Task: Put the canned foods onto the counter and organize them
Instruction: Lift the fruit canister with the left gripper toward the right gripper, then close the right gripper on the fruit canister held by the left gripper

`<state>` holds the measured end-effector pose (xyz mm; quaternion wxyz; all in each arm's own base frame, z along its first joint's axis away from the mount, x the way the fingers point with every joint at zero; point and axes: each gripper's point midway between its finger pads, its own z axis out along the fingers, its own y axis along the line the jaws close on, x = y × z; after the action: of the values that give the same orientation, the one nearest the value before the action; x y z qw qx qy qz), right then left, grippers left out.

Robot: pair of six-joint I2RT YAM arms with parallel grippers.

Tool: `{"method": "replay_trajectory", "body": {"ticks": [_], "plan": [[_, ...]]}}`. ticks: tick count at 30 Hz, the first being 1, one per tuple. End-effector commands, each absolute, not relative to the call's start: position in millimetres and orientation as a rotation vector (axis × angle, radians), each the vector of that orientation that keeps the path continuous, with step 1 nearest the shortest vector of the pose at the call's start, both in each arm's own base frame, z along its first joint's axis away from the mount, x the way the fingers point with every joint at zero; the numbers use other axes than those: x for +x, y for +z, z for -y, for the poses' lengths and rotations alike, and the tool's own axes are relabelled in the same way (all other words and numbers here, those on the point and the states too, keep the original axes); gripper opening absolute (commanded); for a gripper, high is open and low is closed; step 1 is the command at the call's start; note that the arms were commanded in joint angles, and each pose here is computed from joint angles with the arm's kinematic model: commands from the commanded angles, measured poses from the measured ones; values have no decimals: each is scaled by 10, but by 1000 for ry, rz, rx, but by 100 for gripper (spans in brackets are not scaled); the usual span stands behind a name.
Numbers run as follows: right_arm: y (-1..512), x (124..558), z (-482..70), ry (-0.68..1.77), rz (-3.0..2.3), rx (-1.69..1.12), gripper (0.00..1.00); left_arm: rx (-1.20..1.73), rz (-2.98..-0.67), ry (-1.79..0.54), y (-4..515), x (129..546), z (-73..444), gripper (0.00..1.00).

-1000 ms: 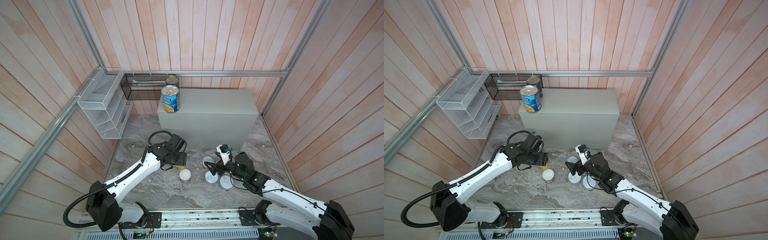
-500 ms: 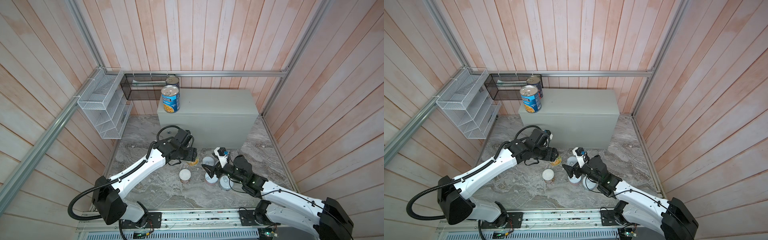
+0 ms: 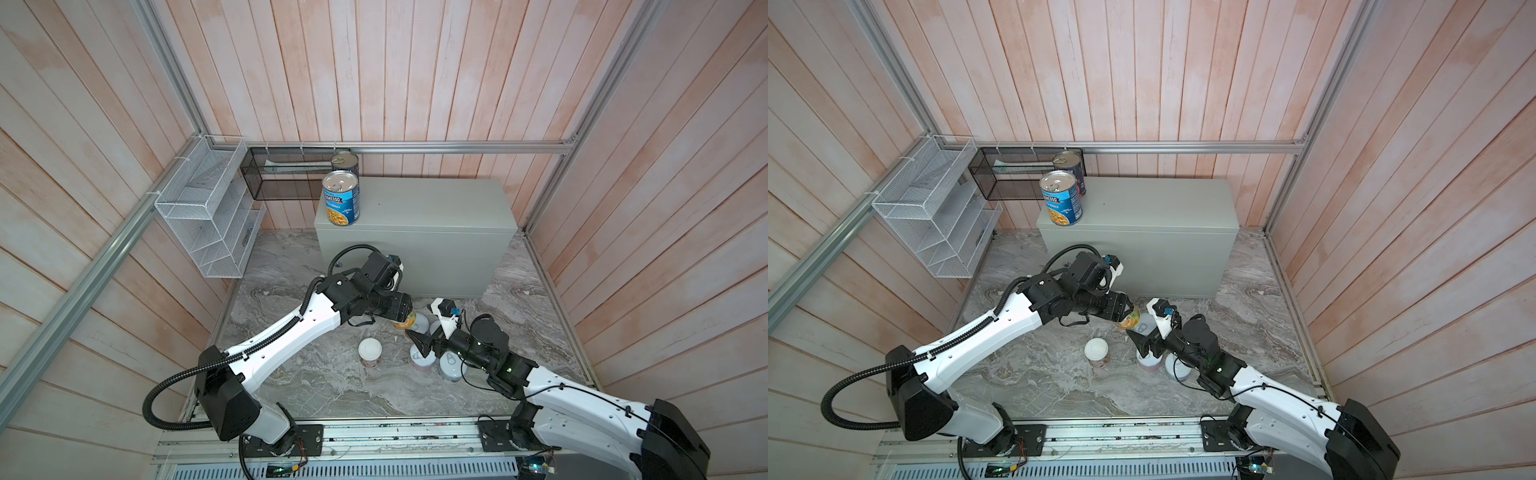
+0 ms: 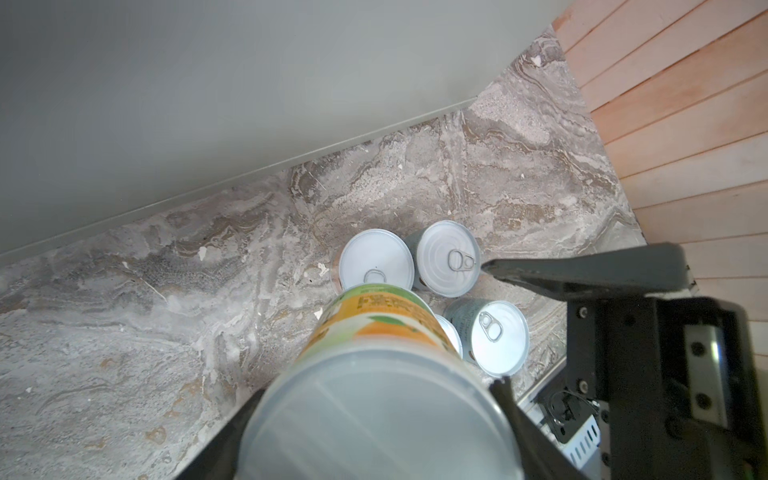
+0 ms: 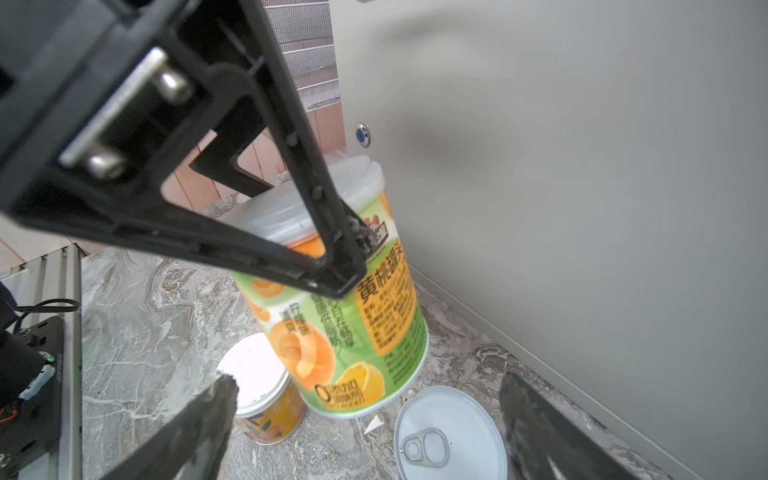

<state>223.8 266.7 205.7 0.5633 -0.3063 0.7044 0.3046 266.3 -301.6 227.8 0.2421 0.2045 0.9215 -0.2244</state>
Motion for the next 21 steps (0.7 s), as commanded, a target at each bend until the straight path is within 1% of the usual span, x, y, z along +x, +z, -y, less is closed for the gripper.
{"method": "replay_trajectory", "body": {"ticks": [1, 10, 17, 21], "plan": [[2138, 2260, -2648, 679, -1610, -720, 98, 608, -2422, -718, 2568, 2653, 3199, 52], [2111, 2323, -2636, 631, -1614, -718, 98, 643, -2434, -752, 2549, 2515, 3299, 52], [2120, 2337, -2676, 639, -1603, -726, 98, 672, -2428, -879, 2556, 2377, 3399, 52], [2127, 2344, -2692, 637, -1597, -730, 98, 675, -2440, -888, 2519, 2352, 3400, 52]]}}
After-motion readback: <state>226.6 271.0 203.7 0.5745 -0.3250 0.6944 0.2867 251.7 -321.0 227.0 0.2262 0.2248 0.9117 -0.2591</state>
